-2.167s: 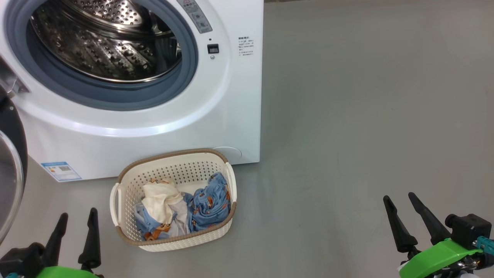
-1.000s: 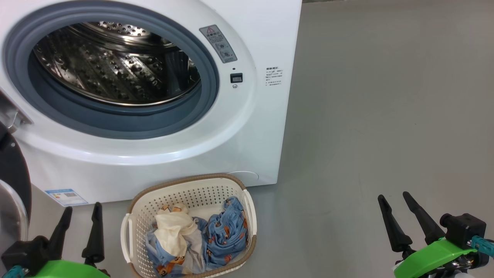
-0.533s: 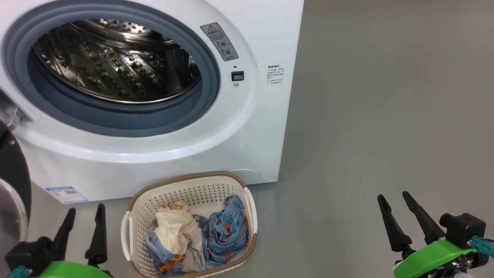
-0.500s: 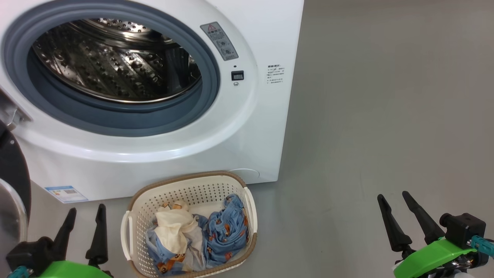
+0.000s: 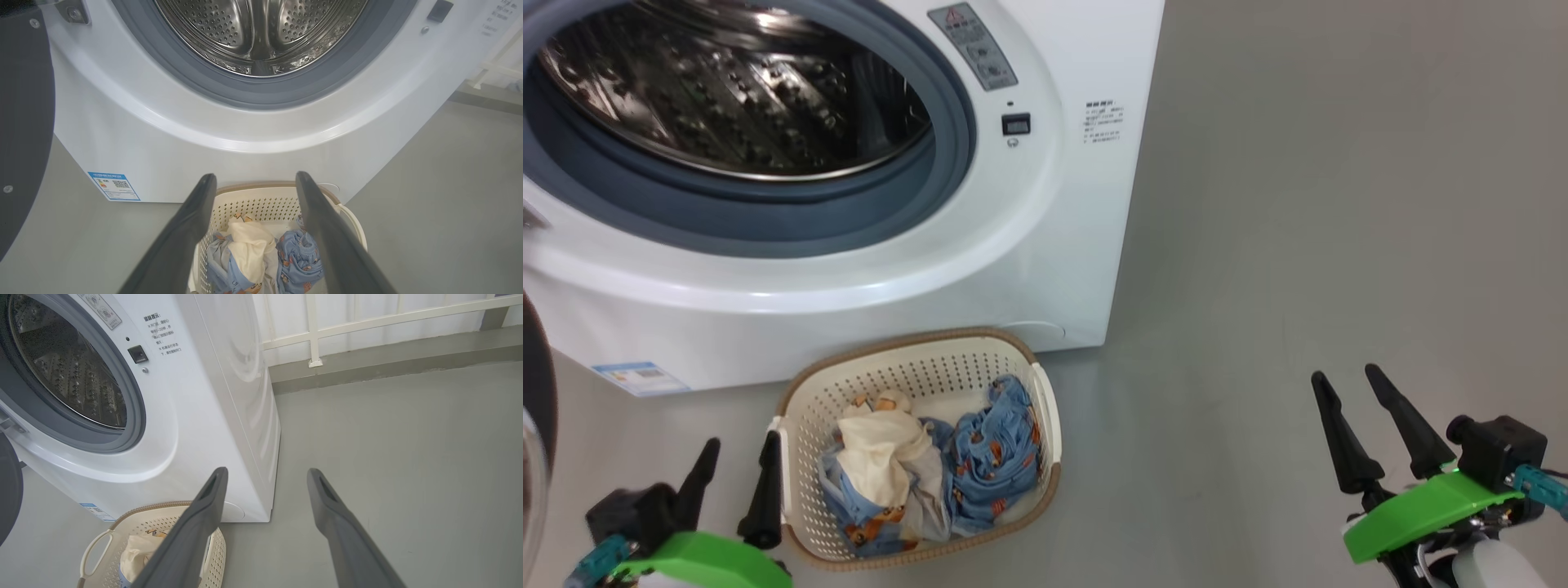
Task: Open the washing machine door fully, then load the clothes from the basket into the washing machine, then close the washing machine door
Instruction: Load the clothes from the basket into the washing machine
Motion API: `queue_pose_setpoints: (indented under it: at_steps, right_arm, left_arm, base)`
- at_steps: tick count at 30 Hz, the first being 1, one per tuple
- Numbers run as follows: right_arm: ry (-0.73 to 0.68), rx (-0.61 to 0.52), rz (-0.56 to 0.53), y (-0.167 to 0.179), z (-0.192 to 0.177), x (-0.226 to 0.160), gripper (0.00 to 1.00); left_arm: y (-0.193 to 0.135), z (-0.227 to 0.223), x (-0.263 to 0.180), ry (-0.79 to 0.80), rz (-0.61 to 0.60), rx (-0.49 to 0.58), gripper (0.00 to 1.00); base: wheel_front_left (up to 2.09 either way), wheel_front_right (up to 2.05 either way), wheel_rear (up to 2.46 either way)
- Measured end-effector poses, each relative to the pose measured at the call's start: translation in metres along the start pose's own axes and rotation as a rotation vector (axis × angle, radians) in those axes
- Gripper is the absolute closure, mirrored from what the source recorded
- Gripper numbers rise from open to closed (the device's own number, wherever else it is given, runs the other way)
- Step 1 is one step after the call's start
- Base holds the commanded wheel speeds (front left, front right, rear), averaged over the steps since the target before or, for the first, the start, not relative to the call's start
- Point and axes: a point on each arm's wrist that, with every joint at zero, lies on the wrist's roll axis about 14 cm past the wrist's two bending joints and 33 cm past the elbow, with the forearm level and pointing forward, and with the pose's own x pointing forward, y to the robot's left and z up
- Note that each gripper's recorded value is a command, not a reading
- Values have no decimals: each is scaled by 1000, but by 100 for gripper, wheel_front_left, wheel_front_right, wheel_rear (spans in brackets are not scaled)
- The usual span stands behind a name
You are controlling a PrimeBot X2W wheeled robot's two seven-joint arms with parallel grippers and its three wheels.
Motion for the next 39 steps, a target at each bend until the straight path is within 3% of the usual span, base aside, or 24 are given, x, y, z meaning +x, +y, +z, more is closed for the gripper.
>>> queue_pose_setpoints:
  at_steps: [22, 39]
  right_arm:
    - [75, -5, 24, -1, -48, 77, 0]
    - [146, 2, 6, -14, -96, 103, 0]
  left_arm:
    - [11, -114, 87, 365, -12, -30, 0]
    - [26, -198, 105, 620, -16, -8, 0]
  base:
    - [0, 0, 0]
    - [0, 0, 0]
